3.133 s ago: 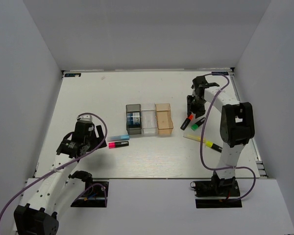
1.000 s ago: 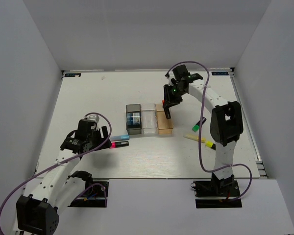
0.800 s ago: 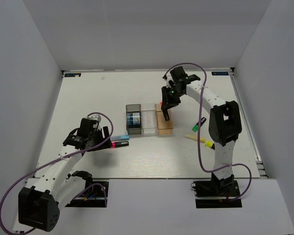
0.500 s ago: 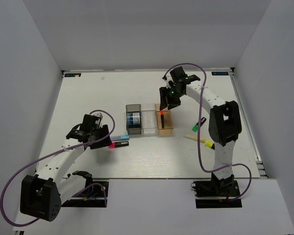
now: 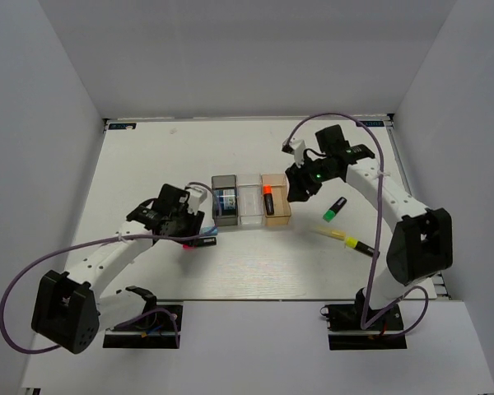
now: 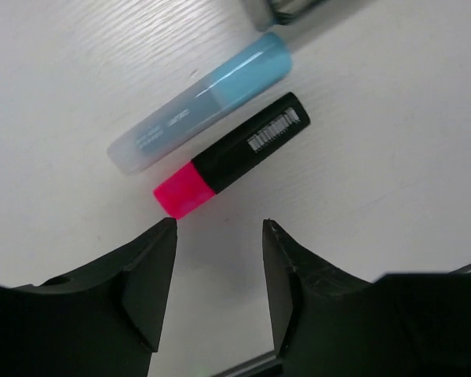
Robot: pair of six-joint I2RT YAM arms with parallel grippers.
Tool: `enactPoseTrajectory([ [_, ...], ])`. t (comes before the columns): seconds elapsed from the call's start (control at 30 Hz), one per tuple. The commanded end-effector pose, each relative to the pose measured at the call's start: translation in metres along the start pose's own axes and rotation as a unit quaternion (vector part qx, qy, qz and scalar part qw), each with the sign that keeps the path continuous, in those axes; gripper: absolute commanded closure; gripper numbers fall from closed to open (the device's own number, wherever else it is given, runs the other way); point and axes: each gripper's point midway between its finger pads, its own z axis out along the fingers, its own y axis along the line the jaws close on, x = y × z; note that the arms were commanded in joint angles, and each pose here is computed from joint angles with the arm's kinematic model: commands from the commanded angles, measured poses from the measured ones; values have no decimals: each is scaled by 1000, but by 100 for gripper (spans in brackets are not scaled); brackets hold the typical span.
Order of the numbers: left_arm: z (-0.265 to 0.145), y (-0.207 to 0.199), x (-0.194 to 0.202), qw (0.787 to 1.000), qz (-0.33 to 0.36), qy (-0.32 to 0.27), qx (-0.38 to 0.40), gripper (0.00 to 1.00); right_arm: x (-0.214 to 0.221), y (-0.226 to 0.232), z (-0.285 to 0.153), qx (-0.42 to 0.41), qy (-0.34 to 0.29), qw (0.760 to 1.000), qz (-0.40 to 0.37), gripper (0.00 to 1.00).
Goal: Sort the stationery into containers
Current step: Pick up the pen from the center of the board.
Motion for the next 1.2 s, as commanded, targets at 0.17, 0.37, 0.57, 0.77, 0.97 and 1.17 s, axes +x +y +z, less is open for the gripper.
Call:
enactPoseTrajectory([
  [0.17,20,-11,-18,967,250,-14,51,41,23,25,-12,-78,-71,978,-180,40],
  [0.37,37,-10,-16,961,269,31,62,43,28,22,-22,-71,-92,977,-177,40],
  [0.57,44,-12,-8,960,266,46,70,50,32,16,-32,-59,-103,979,-165,40],
  [0.77,52,-13,11,958,270,68,71,53,30,2,-36,-42,-111,983,-139,39],
  [0.97,55,-15,22,958,263,88,76,53,29,-4,-45,-37,-126,984,-121,39],
  [1.17,58,-13,33,958,258,105,74,48,29,-8,-51,-37,-138,984,-104,39],
])
